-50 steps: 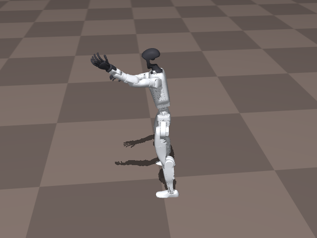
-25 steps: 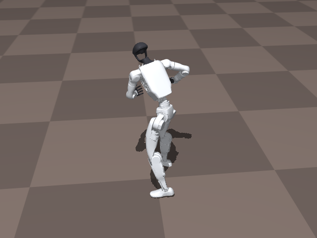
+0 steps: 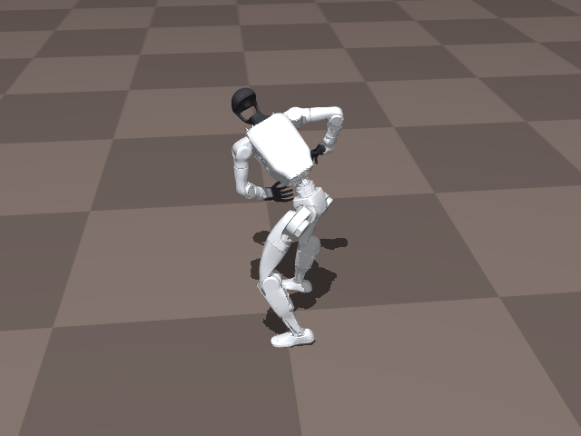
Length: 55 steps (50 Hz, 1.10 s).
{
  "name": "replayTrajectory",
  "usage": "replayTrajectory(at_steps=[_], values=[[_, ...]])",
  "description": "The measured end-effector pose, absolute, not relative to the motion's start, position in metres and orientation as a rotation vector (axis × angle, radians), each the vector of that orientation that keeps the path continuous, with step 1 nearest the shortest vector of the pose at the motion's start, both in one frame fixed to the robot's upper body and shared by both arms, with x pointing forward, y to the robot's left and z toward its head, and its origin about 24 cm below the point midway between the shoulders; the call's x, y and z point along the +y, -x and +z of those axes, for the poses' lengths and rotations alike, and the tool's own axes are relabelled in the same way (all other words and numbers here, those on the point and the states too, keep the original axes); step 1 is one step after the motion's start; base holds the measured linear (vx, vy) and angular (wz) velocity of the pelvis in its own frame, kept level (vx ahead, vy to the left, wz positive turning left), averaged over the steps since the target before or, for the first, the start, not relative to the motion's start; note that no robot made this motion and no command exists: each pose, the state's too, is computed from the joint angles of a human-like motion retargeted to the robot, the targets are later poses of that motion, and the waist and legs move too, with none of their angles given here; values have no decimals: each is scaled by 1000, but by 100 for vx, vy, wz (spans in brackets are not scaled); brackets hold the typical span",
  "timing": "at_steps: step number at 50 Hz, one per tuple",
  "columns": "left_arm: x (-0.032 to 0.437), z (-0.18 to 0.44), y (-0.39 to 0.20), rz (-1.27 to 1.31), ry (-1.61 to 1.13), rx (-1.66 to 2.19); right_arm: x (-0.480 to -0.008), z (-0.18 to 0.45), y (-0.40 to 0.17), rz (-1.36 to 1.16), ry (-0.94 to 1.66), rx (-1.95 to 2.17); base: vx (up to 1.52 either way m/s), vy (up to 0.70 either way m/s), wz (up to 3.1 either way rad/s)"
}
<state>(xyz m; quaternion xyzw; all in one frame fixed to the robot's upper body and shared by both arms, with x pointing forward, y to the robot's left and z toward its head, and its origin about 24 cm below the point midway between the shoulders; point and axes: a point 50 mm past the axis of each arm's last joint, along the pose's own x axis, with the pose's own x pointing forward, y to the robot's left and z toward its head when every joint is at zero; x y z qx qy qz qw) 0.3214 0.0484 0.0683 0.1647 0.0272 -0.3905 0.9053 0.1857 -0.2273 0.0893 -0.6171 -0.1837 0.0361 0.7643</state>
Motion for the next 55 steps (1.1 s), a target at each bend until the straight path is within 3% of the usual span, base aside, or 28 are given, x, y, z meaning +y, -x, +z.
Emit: replayTrajectory(at_steps=[5, 10, 17, 20, 22, 27, 37, 46, 55], values=[[112, 128, -358, -655, -414, 11, -232, 89, -186, 60, 1348, -350, 0, 20, 123], [178, 250, -385, -309, -291, -260, -231, 91, -185, 22, 1286, -335, 18, 4, 127], [289, 437, -338, 341, 444, -890, -220, 102, -195, 26, 1230, -428, 26, -7, 61], [334, 492, -280, 452, 879, -1100, -223, 111, -207, 22, 1298, -465, 20, -10, 19], [358, 509, -243, 502, 992, -1199, -223, 117, -210, 10, 1302, -490, 21, -8, 7], [387, 522, -198, 637, 893, -1267, -230, 127, -217, -24, 1331, -498, 16, -7, 21], [375, 532, -201, 577, 610, -1253, -227, 112, -217, 48, 1320, -421, 9, -5, 45], [355, 496, -263, 491, 574, -1080, -225, 113, -223, 61, 1344, -432, -5, -8, 11], [294, 403, -349, 240, 399, -790, -230, 113, -224, 69, 1337, -420, -12, -11, -33]])
